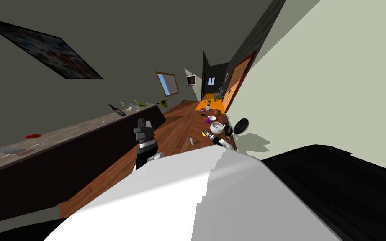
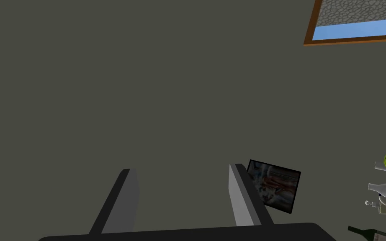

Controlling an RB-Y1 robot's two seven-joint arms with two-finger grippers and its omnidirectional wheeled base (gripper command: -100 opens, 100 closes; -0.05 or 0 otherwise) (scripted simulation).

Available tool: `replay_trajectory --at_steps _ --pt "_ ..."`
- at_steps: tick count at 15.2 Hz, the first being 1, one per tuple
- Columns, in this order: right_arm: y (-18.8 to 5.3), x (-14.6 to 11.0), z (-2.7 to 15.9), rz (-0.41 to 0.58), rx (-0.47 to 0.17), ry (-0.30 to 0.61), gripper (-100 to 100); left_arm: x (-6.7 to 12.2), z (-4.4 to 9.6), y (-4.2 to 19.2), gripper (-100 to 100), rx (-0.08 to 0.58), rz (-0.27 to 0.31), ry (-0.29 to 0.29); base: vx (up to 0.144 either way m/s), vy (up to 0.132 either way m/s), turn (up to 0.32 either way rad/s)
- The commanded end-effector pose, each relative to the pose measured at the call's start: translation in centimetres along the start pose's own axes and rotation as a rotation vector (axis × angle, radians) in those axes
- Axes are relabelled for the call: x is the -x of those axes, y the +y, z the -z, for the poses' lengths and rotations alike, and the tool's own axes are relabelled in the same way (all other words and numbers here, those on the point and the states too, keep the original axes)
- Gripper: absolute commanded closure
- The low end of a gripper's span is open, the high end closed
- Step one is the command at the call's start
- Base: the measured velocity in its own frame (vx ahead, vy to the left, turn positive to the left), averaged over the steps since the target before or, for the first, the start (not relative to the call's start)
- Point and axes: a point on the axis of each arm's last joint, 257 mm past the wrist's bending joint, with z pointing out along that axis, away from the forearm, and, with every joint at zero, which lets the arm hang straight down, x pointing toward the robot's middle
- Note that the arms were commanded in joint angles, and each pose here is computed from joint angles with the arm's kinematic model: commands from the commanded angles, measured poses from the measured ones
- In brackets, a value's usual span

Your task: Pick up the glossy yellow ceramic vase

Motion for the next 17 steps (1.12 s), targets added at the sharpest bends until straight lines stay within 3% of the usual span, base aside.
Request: replay_trajectory --at_steps 1,9,10,12,13,17 --pt "-2.2 -1.2 0.6 0.034 -0.041 0.043 -100 0.0 0.0 0.0 0 0.0 0.0 0.0 0.05 0.05 0.132" --pt "-7.4 -3.8 1.8 0.121 -0.138 0.149 -100 0.0 0.0 0.0 0 0.0 0.0 0.0 0.027 0.027 0.079" --pt "-8.5 -4.1 1.8 0.172 -0.152 0.183 -100 0.0 0.0 0.0 0 0.0 0.0 0.0 0.032 0.036 0.105" --pt "-9.8 -4.8 2.5 0.166 -0.182 0.198 -100 0.0 0.0 0.0 0 0.0 0.0 0.0 0.035 0.032 0.089" --pt "-11.2 -5.0 2.8 0.215 -0.202 0.234 -100 0.0 0.0 0.0 0 0.0 0.0 0.0 0.033 0.034 0.122" --pt "-14.1 -5.9 4.2 0.257 -0.258 0.289 -100 0.0 0.0 0.0 0 0.0 0.0 0.0 0.036 0.03 0.1"
